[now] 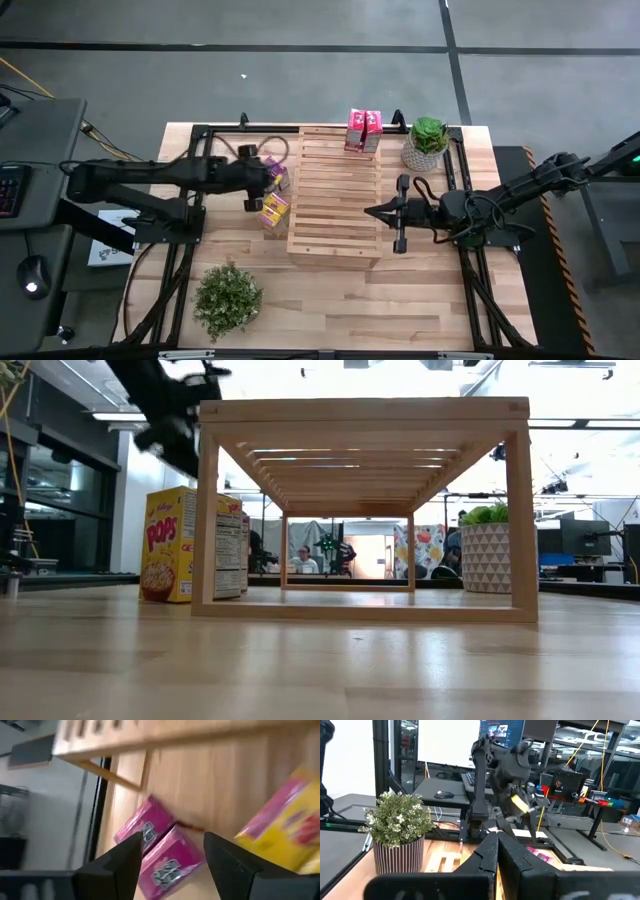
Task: Stack cereal on shelf
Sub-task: Put the bottom purple cereal box on the shelf
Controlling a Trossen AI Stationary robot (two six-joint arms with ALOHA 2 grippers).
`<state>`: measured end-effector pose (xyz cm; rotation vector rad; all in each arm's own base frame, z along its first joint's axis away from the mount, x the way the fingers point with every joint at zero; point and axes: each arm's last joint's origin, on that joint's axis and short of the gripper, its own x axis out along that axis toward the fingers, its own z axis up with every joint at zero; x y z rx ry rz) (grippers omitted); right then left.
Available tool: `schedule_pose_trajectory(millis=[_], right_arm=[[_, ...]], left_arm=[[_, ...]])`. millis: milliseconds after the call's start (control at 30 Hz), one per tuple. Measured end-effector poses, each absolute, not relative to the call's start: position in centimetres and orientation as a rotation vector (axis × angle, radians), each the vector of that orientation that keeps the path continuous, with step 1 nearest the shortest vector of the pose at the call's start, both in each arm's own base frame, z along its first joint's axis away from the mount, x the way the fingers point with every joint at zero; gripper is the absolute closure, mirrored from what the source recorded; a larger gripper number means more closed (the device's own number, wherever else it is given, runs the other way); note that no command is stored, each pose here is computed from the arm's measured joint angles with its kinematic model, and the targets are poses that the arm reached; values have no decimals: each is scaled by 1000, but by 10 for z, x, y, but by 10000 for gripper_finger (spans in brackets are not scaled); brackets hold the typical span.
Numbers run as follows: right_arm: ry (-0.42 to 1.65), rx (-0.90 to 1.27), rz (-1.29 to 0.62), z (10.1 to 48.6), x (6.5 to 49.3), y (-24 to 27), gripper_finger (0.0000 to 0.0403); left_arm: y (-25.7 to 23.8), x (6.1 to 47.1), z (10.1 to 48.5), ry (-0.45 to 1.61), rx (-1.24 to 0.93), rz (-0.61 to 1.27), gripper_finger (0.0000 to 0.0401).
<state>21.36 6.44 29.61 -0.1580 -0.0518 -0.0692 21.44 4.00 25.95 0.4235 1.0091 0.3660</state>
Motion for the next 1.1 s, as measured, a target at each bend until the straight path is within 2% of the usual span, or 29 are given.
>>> schedule_pose_trajectory(millis=[167,367,800,1100], right_arm=[[-35,-164,-68,294,214,64,402],[-35,-165,-68,294,214,64,402],[-35,-167,-68,295,214,64,402],[-36,-166,-69,295,214,64,402]], left_arm=[[45,223,240,1185,582,329,199],[47,227,233,1245,683,305,199],[42,225,233,1253,656,279,199],[41,228,250,1214,652,287,199]])
